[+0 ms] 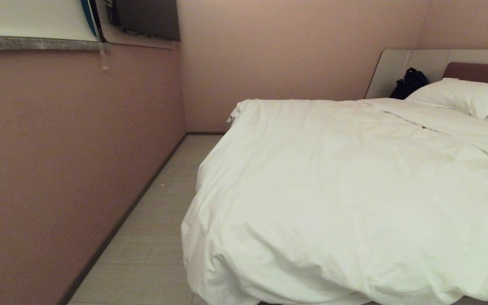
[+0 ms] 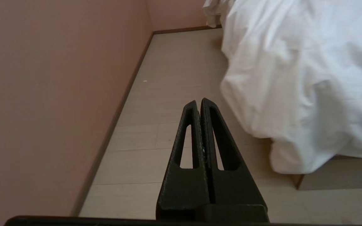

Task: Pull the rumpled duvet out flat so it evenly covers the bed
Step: Flatten the corners of the folded blanket

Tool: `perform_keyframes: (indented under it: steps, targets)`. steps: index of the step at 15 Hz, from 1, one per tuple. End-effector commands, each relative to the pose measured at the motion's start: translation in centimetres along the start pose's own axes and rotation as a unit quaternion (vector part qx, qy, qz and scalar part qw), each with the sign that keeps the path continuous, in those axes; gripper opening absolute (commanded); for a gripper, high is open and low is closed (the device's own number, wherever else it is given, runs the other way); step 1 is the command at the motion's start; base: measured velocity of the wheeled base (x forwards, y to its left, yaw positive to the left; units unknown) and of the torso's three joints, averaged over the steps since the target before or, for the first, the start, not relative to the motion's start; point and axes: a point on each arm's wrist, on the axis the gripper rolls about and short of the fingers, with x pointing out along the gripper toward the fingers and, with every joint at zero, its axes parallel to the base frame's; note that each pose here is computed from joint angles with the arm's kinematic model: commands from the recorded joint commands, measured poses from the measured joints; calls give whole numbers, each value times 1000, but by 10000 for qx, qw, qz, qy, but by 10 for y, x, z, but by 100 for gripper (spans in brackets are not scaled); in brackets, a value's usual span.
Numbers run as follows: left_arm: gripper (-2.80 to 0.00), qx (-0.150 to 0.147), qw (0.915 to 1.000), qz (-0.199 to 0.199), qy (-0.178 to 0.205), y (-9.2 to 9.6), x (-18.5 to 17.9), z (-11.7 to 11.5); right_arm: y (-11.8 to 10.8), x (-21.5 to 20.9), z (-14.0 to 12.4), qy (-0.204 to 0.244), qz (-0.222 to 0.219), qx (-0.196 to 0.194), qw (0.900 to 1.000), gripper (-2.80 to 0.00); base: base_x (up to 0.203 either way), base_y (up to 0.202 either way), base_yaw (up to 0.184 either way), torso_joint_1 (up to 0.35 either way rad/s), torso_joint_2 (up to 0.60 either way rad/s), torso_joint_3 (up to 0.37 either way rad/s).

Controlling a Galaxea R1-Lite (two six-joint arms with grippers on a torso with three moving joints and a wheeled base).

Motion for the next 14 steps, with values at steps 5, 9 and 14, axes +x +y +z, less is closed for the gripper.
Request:
perform_keyframes:
  steps: [5, 9, 14]
  targets:
    - [-280, 2, 10000, 1, 7, 0, 0, 0, 0, 0, 0, -3, 0, 1, 10000, -280, 0, 196, 0, 5, 0, 1]
    - [-280, 2, 10000, 2, 2, 0, 0, 0, 0, 0, 0, -3, 0, -4, 10000, -280, 0, 196, 0, 3, 2, 3]
    - [-280, -6, 10000, 3, -12, 0, 0, 0, 0, 0, 0, -3, 4, 2, 10000, -280, 0, 77, 1, 1, 1, 3]
